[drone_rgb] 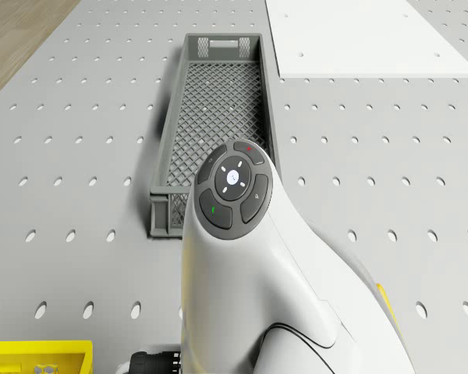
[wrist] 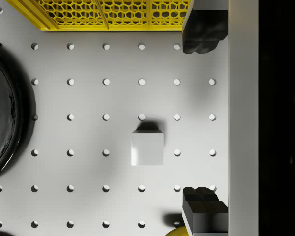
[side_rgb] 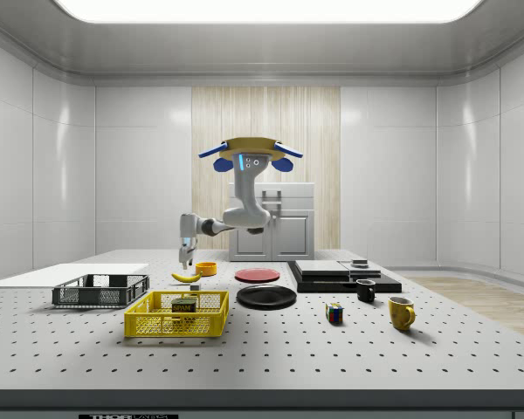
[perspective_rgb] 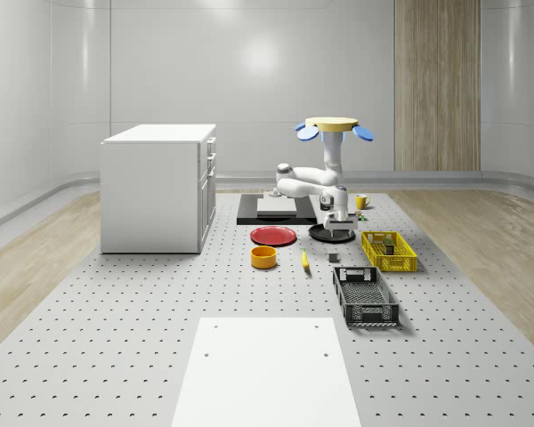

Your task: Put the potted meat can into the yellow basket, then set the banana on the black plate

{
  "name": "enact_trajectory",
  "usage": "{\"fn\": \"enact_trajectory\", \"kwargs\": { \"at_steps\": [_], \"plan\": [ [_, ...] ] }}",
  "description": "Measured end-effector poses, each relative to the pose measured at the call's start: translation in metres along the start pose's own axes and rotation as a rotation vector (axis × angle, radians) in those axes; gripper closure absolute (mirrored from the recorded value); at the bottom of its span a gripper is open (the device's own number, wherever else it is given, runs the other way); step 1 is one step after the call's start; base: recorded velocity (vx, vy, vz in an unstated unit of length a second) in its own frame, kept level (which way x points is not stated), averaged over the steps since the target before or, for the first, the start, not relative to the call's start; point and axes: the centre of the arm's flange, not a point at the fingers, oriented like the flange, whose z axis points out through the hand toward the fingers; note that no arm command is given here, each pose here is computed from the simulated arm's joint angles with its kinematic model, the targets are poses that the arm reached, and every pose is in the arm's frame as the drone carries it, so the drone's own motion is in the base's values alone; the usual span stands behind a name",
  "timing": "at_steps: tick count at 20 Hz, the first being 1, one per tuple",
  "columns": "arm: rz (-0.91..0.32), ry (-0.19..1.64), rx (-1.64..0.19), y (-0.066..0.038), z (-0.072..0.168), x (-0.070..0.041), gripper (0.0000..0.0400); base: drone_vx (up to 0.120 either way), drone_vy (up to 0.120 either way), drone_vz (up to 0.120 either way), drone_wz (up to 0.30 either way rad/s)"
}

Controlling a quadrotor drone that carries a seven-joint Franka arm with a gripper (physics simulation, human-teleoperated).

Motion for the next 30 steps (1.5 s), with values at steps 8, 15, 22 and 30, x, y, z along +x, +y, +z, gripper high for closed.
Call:
{"fn": "enact_trajectory", "kwargs": {
  "at_steps": [8, 15, 22, 30],
  "plan": [
    [0.000, 0.000, 0.000, 0.0000, 0.0000, 0.0000, 0.0000, 0.000, -0.120, -0.025, 0.000],
    [0.000, 0.000, 0.000, 0.0000, 0.0000, 0.0000, 0.0000, 0.017, -0.120, 0.000, 0.000],
    [0.000, 0.000, 0.000, 0.0000, 0.0000, 0.0000, 0.0000, 0.109, -0.120, 0.000, 0.000],
    [0.000, 0.000, 0.000, 0.0000, 0.0000, 0.0000, 0.0000, 0.000, -0.120, -0.030, 0.000]
  ]
}}
